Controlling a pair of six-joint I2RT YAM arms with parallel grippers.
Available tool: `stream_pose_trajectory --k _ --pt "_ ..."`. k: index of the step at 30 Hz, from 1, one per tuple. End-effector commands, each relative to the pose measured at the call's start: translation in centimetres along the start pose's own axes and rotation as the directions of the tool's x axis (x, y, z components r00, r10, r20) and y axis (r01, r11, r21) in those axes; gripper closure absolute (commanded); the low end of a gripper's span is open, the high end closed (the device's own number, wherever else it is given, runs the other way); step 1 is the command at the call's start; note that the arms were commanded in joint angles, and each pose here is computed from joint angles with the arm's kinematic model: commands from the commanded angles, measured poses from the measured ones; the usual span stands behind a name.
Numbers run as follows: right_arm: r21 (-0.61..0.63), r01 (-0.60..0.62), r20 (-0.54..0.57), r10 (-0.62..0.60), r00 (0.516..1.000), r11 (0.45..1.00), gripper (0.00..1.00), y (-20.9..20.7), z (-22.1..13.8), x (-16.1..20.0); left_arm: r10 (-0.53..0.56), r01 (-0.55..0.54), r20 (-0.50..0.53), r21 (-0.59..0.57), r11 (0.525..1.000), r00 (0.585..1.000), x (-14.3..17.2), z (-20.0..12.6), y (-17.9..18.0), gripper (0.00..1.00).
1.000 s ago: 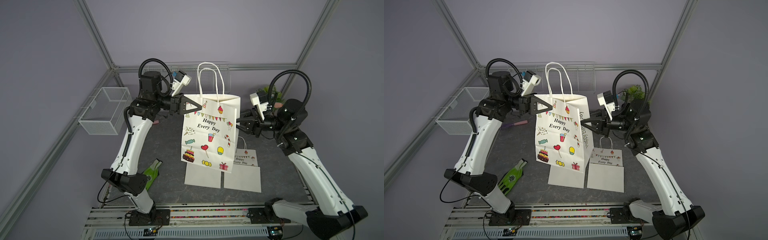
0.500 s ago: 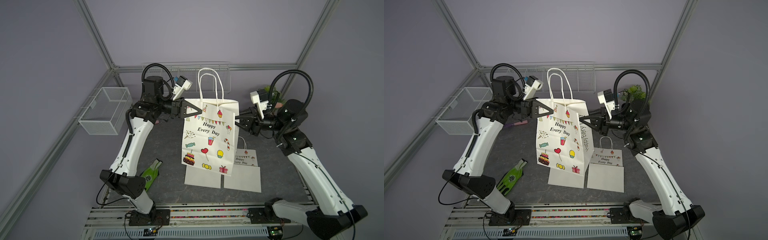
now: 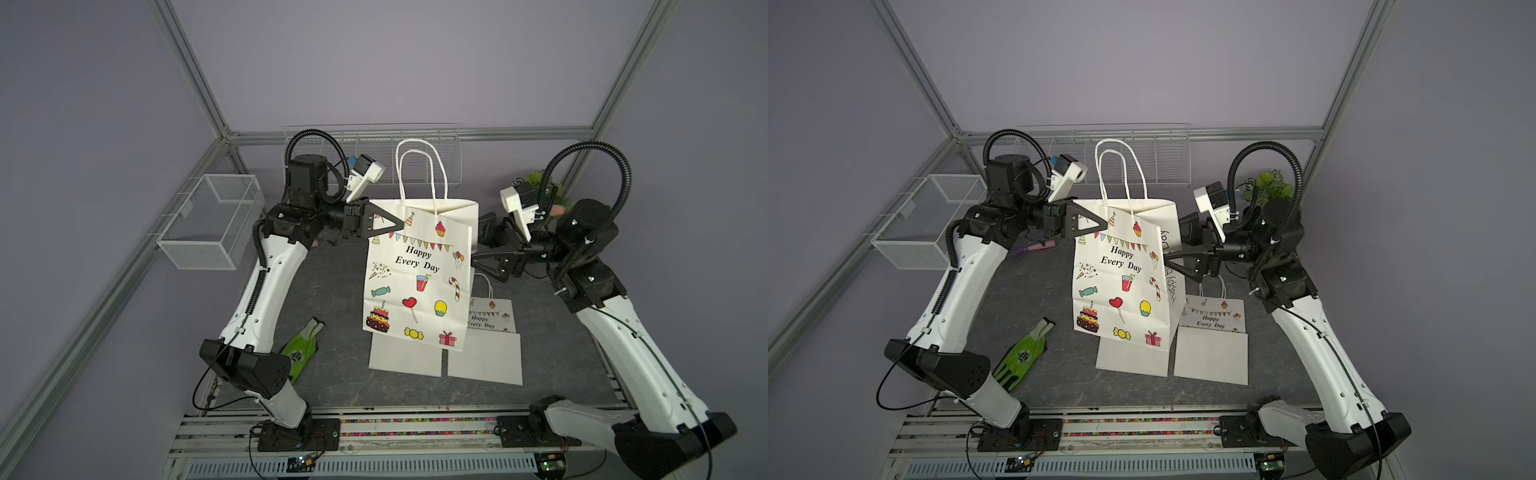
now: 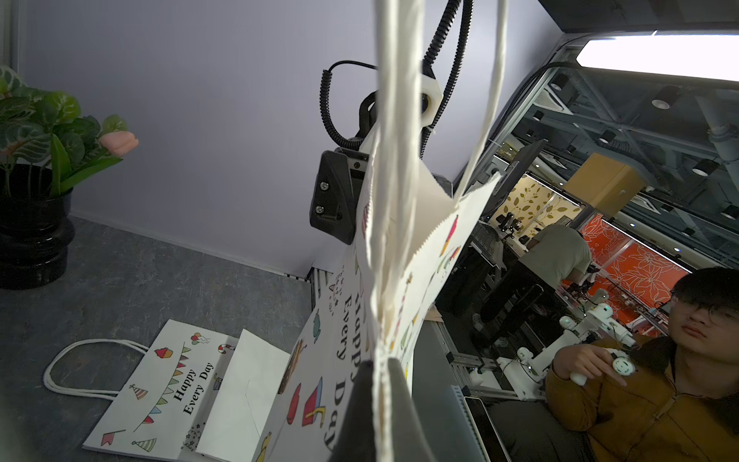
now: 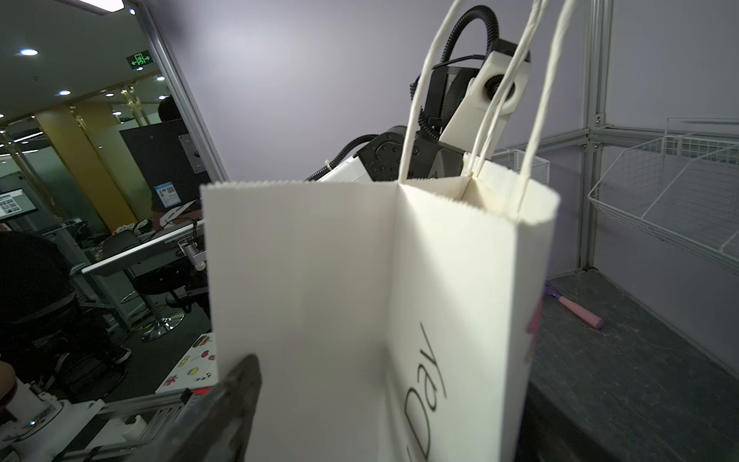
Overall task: Put away the paper bag
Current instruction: Press the paper bag.
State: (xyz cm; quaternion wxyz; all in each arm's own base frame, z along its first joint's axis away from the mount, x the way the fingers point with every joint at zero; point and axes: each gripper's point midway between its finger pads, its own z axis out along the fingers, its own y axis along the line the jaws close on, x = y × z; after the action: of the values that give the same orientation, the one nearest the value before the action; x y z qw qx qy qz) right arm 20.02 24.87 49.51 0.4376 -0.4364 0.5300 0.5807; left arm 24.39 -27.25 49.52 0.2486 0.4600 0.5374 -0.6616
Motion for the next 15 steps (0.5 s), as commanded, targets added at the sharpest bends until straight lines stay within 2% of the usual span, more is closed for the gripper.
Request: stream_pose_trajectory --k 1,6,15 --pt "-0.125 0.054 -0.032 -0.058 0.998 0.991 0.11 4.0 -0.5 0.5 0.067 -0.067 0.000 0.025 0.997 0.998 -0.6 -0.5 -2.6 1.00" --pt "-0.124 0.085 -0.020 -0.088 0.996 0.989 0.11 5.2 -0.7 0.3 0.060 -0.060 0.002 0.018 0.998 0.998 -0.6 -0.6 -2.2 1.00" --pt "0.030 -0.024 -0.055 0.025 0.998 0.999 0.11 0.7 1.4 0.4 0.027 -0.026 0.017 -0.053 0.998 1.000 -1.2 -0.6 -0.4 1.00"
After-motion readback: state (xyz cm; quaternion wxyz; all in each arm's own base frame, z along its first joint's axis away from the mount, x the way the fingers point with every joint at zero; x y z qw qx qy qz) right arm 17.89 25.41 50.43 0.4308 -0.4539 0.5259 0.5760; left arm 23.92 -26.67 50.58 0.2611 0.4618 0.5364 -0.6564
